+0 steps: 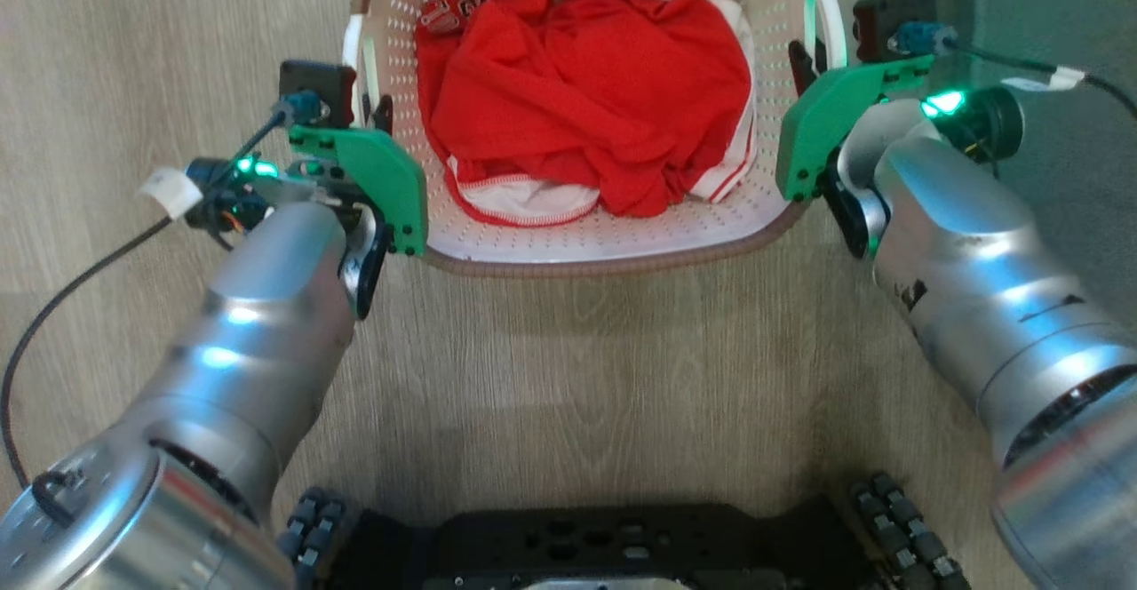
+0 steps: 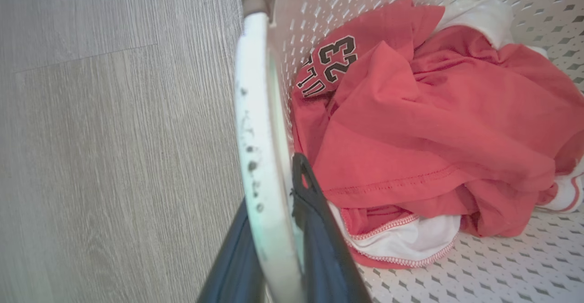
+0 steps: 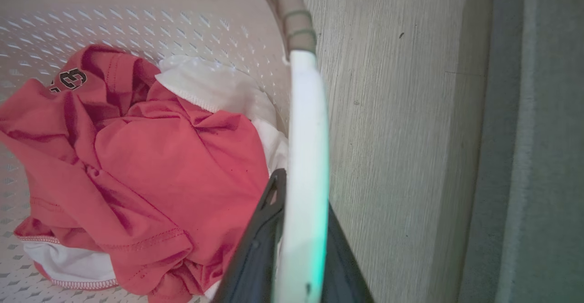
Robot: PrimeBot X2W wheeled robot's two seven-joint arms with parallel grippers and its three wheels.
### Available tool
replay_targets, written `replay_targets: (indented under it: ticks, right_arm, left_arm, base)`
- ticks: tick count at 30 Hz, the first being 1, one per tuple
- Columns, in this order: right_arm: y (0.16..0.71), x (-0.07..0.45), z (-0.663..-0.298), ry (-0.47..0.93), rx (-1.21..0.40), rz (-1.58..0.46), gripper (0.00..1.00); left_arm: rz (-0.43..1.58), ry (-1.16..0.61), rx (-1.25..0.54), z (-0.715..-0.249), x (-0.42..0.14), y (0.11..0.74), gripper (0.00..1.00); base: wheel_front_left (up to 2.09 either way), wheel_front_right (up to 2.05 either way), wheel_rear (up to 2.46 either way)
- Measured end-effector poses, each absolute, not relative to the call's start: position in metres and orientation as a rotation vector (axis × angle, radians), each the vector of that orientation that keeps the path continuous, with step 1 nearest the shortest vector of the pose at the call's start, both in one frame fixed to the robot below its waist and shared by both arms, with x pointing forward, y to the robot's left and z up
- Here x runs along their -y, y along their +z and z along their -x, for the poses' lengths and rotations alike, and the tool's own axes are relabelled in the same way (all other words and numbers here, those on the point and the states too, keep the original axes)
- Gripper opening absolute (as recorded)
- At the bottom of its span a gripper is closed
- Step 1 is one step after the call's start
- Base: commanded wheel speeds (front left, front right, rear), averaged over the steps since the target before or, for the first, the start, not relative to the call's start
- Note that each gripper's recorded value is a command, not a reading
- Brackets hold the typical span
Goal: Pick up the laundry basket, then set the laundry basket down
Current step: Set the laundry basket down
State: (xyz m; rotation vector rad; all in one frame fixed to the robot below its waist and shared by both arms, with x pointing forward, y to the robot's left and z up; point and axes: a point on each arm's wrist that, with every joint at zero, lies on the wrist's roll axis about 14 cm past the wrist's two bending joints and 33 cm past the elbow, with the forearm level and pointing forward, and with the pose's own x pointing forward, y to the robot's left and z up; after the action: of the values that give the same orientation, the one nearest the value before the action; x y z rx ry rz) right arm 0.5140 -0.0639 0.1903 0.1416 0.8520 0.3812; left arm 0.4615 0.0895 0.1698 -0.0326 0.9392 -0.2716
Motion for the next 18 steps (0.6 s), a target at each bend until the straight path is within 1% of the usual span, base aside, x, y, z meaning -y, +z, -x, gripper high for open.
replay_targets:
  ticks: [8,18]
  right_arm:
    - [0.159,0.063,-0.515,0.38,-0.881,-0.139,0.0]
    - [0.15,0.064,-0.517,0.38,-0.882,-0.122,0.0]
  left_arm:
    - [0.031,-0.272,-0.971,-0.463,-0.091,0.144,0.0]
    - [0.035,-0.261,-0.979,-0.463,-0.092,0.138,0.0]
  base:
    - [0.0,0.0,0.0]
    - [0.0,0.0,0.0]
